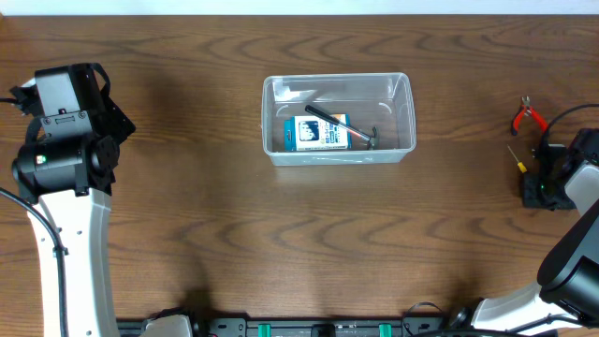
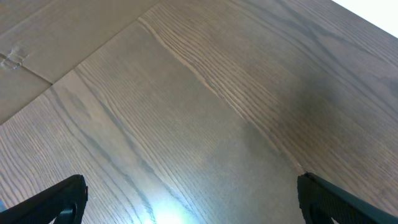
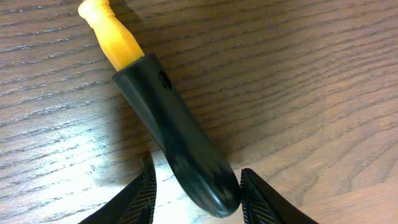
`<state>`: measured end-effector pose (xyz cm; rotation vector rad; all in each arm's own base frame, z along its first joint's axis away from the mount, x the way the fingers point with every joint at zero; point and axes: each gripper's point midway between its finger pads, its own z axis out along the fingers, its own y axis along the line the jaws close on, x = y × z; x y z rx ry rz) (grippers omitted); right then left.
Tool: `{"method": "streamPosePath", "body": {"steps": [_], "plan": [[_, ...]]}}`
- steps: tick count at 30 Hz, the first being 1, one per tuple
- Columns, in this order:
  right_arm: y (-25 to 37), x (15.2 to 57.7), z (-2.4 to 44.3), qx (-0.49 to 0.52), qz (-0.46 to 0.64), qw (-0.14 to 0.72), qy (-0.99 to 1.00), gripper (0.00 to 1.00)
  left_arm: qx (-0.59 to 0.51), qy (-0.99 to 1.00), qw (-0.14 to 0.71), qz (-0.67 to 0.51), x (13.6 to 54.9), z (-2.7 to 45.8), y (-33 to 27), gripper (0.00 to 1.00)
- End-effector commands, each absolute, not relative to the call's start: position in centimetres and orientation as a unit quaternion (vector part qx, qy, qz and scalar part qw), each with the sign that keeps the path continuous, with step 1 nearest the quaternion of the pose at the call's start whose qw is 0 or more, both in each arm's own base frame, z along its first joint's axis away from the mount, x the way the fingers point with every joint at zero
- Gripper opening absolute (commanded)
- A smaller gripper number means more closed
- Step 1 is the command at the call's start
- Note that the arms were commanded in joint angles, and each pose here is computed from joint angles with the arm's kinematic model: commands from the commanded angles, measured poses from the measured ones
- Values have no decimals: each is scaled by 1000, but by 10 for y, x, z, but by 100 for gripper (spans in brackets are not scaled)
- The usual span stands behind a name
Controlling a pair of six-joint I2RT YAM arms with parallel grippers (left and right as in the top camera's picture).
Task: Pack container
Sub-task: 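Move the right gripper right and grasp the yellow-handled screwdriver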
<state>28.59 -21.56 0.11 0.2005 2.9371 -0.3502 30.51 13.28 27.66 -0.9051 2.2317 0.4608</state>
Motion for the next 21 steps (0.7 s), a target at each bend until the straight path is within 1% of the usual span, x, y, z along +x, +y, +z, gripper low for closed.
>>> {"method": "streamPosePath", "body": {"steps": [1,4,6,8,9,17,19,20,21], "plan": [[-203,285,-13,71,-86,83,990,46,-356,850,342,184,304,280,137,98],[-201,287,-13,70,-78,88,991,47,-356,850,342,184,304,280,137,98],[-200,287,-13,70,-77,89,991,36,-356,850,342,184,304,280,137,98],[-199,288,-13,70,-74,90,991,18,-356,850,342,184,304,280,137,98],[-198,289,-13,69,-70,92,991,16,-356,850,341,184,304,280,137,98],[-191,291,-14,64,-58,94,992,15,-356,850,341,184,304,280,137,98],[-186,294,-14,59,-50,98,992,16,-356,850,341,184,304,280,137,98],[-183,296,-14,57,-44,102,992,15,-356,850,342,184,304,280,137,98],[-182,297,-14,56,-40,104,992,9,-356,850,341,184,304,280,137,98]]}}
